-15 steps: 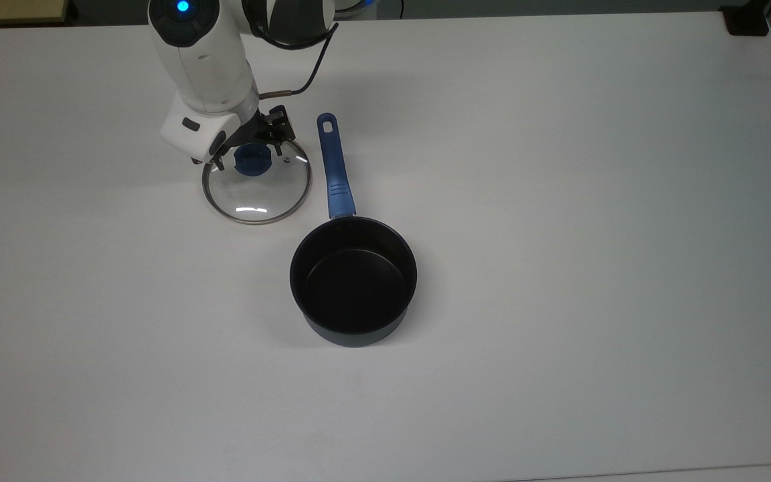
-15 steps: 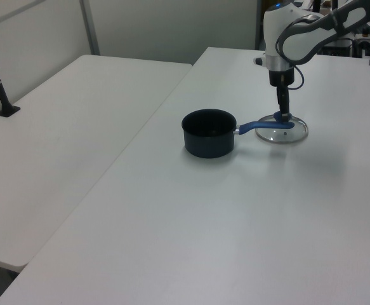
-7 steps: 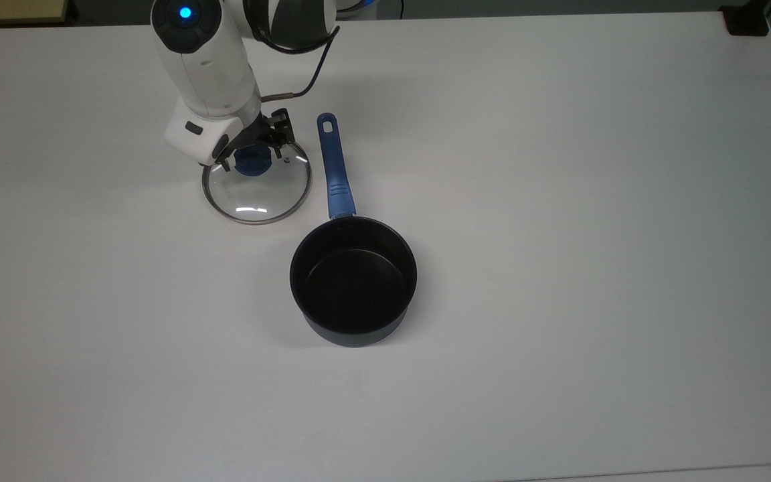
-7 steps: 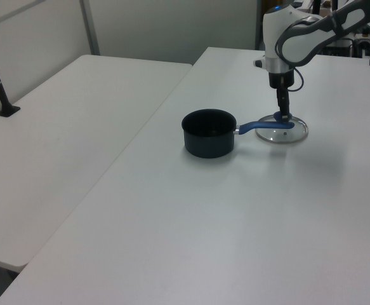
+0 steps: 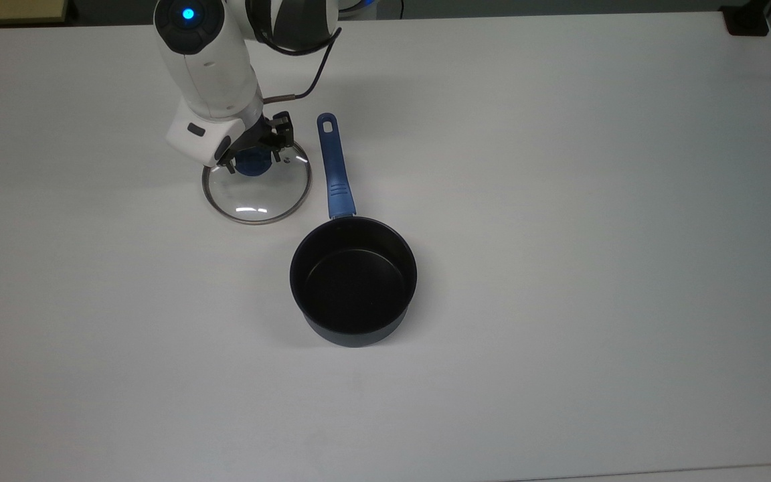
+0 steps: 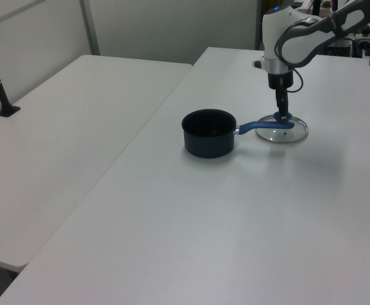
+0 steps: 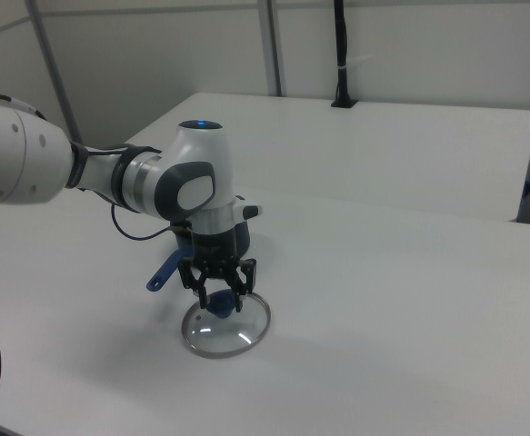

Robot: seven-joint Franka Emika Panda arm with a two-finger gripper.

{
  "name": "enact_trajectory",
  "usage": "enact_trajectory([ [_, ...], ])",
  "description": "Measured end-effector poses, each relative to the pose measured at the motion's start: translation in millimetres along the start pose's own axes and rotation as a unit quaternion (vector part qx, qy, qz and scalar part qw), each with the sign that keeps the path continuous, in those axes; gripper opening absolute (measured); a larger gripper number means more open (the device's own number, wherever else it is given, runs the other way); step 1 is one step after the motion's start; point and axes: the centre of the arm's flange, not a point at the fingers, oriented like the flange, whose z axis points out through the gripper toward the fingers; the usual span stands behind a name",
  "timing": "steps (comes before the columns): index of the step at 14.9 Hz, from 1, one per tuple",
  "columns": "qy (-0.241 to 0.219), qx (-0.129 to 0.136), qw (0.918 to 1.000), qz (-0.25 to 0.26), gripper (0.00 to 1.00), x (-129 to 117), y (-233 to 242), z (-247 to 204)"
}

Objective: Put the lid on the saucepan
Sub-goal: 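Close the gripper on the blue knob of the glass lid, then lift the lid and carry it over the saucepan opening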

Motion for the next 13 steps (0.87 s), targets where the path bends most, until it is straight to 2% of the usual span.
enact_trajectory([
  [5, 0.002, -0.001, 1.0000, 0.000, 0.61, 1, 0, -1],
  [9, 0.009, -0.003, 1.0000, 0.003, 0.61, 2, 3, -6],
  [13, 0.033, -0.015, 0.9993, 0.011, 0.61, 8, 17, -35],
])
